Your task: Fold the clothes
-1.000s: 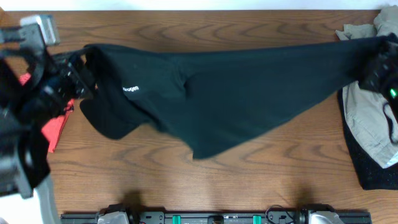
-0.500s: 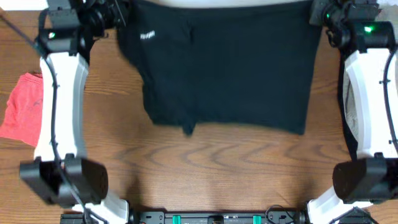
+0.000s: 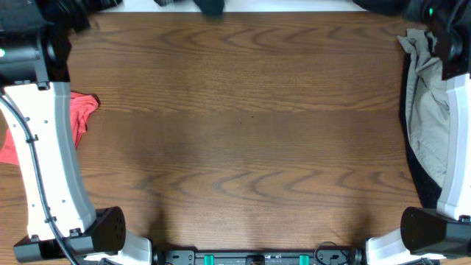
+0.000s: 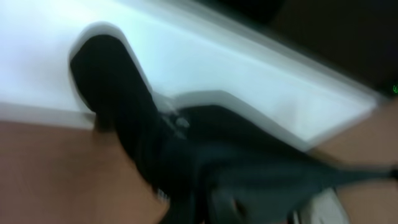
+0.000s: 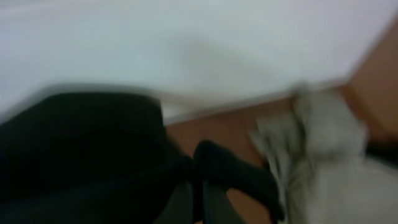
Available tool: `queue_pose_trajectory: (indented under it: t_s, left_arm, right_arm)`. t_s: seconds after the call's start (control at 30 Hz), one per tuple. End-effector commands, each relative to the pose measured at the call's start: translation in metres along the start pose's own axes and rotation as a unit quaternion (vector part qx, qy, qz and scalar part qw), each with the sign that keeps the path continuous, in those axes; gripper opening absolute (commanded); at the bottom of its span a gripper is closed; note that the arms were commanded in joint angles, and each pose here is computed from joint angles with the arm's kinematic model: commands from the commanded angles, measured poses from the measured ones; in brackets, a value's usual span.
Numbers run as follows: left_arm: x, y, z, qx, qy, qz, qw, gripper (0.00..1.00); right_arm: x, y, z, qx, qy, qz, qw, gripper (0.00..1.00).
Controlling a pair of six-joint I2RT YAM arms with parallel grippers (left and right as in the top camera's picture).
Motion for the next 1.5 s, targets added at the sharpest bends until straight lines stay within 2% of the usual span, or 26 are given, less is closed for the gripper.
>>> queue_pose_trajectory:
  t_s: [0.0,0.07,0.2,0.4,0.53,0.67,0.8,0.97,1.03,1.3,1.47]
  left_arm:
    - [0.085,0.047,0.04,-0.065,0.164,-0.038,0.984,0.06]
    - [0.142,0.061,0.046,-0.099,0.271,-0.077,0.954,0.06]
    - [0.231,0.068,0.059,-0.104,0.421,-0.123,0.893,0.06]
    - [0.344,0.071,0.042,-0.097,0.584,-0.144,0.793,0.06]
    - [0.388,0.076,0.017,-0.111,0.64,-0.168,0.742,0.06]
    - [0.411,0.072,-0.005,-0.102,0.667,-0.171,0.718,0.06]
    - [0.411,0.07,-0.023,-0.117,0.658,-0.152,0.728,0.06]
    - [0.392,0.061,-0.032,-0.121,0.615,-0.137,0.767,0.06]
    - [0.384,0.058,-0.032,-0.118,0.593,-0.127,0.787,0.06]
    - [0.347,0.078,0.029,-0.128,0.451,-0.099,0.878,0.06]
    - [0.323,0.089,0.066,-0.136,0.373,-0.112,0.911,0.06]
  right_arm:
    - [0.049,-0.041,0.028,0.079,0.087,-0.01,0.993,0.01]
    - [0.092,-0.054,0.036,0.101,0.161,-0.019,0.982,0.01]
    - [0.174,-0.083,0.041,0.145,0.286,-0.034,0.947,0.01]
    - [0.277,-0.121,0.029,0.2,0.419,-0.034,0.885,0.01]
    - [0.322,-0.137,0.014,0.232,0.471,-0.019,0.851,0.01]
    - [0.35,-0.149,0.001,0.26,0.499,0.001,0.826,0.01]
    - [0.36,-0.157,-0.011,0.285,0.513,0.0,0.81,0.01]
    - [0.36,-0.159,-0.022,0.296,0.522,0.002,0.8,0.01]
    - [0.356,-0.157,-0.022,0.291,0.514,0.003,0.807,0.01]
    - [0.333,-0.127,0.036,0.195,0.42,0.038,0.886,0.01]
    - [0.316,-0.115,0.061,0.157,0.37,0.049,0.914,0.01]
Point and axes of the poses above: each gripper's point midway between its finger pads, its own z axis out along the fingers, its own y axis along the line the jaws close on, x = y × z, the point moved 1 cm from there along -z, back along the fingers, and after that the axes turned 10 degrees about z, right-handed, at the moved point
